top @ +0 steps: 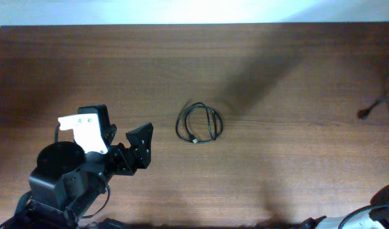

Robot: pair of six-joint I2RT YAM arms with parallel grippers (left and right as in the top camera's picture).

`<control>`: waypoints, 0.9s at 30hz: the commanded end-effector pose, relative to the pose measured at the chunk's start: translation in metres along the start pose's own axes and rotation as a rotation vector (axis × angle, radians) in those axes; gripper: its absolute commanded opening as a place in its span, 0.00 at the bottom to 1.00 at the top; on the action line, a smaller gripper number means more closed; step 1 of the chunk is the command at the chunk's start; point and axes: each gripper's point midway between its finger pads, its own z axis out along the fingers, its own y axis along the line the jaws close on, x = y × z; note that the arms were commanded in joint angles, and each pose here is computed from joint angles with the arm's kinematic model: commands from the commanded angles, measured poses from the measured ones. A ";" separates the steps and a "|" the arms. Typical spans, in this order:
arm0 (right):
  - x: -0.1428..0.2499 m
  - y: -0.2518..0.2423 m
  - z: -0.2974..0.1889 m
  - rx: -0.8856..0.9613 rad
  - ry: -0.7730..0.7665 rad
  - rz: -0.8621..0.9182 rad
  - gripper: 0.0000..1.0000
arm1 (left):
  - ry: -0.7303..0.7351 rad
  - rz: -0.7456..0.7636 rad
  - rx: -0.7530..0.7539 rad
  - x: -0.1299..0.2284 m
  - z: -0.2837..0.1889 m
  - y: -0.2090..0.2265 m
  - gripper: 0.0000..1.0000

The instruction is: Untangle cables

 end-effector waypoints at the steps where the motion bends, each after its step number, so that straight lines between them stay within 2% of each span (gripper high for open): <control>1: -0.002 -0.048 -0.010 0.176 -0.014 0.205 0.04 | -0.012 -0.027 -0.007 -0.003 0.000 0.001 0.92; 2: 0.003 -0.057 -0.009 0.221 -0.003 0.219 0.04 | -0.011 -0.027 -0.007 -0.003 0.000 0.001 0.92; 3: 0.008 -0.057 -0.006 0.222 0.016 0.217 0.11 | -0.009 -0.027 -0.009 -0.002 0.001 0.001 0.92; 4: 0.019 -0.057 0.000 0.227 0.051 0.213 0.27 | -0.007 -0.027 -0.010 -0.002 0.002 0.001 0.91; 6: 0.055 -0.066 0.012 0.304 0.168 0.226 0.85 | -0.007 -0.027 -0.010 -0.002 0.002 0.001 0.92; 7: 0.078 -0.070 0.019 0.343 0.241 0.256 0.99 | -0.007 -0.026 -0.010 -0.002 0.002 0.001 0.92; 9: 0.118 -0.054 0.034 0.282 0.383 0.299 0.99 | -0.007 -0.026 -0.011 -0.002 0.002 0.001 0.92; 10: 0.128 -0.028 0.043 0.136 0.435 0.313 0.99 | -0.010 -0.026 -0.009 -0.003 0.002 0.001 0.92; 12: 0.129 0.020 0.043 -0.127 0.475 0.306 0.99 | -0.021 -0.026 -0.013 -0.005 0.002 0.001 0.93; 14: 0.128 0.049 0.038 -0.238 0.488 0.289 0.99 | -0.033 -0.026 -0.028 -0.008 0.002 0.004 0.93; 16: 0.134 0.104 0.020 -0.456 0.523 0.175 0.99 | -0.037 -0.026 -0.028 -0.009 0.002 0.003 0.93; 18: 0.154 0.157 -0.003 -0.549 0.606 0.097 0.99 | -0.045 -0.026 -0.033 -0.010 0.001 0.004 0.95; 20: 0.169 0.195 -0.024 -0.607 0.666 0.041 0.99 | -0.046 -0.026 -0.035 -0.011 0.001 0.005 1.00; 22: 0.190 0.240 -0.057 -0.679 0.744 -0.039 0.99 | -0.056 -0.026 -0.056 -0.012 0.001 0.008 0.99; 27: 0.232 0.317 -0.133 -0.821 0.864 -0.222 0.99 | -0.061 -0.002 -0.090 -0.012 0.001 0.014 0.99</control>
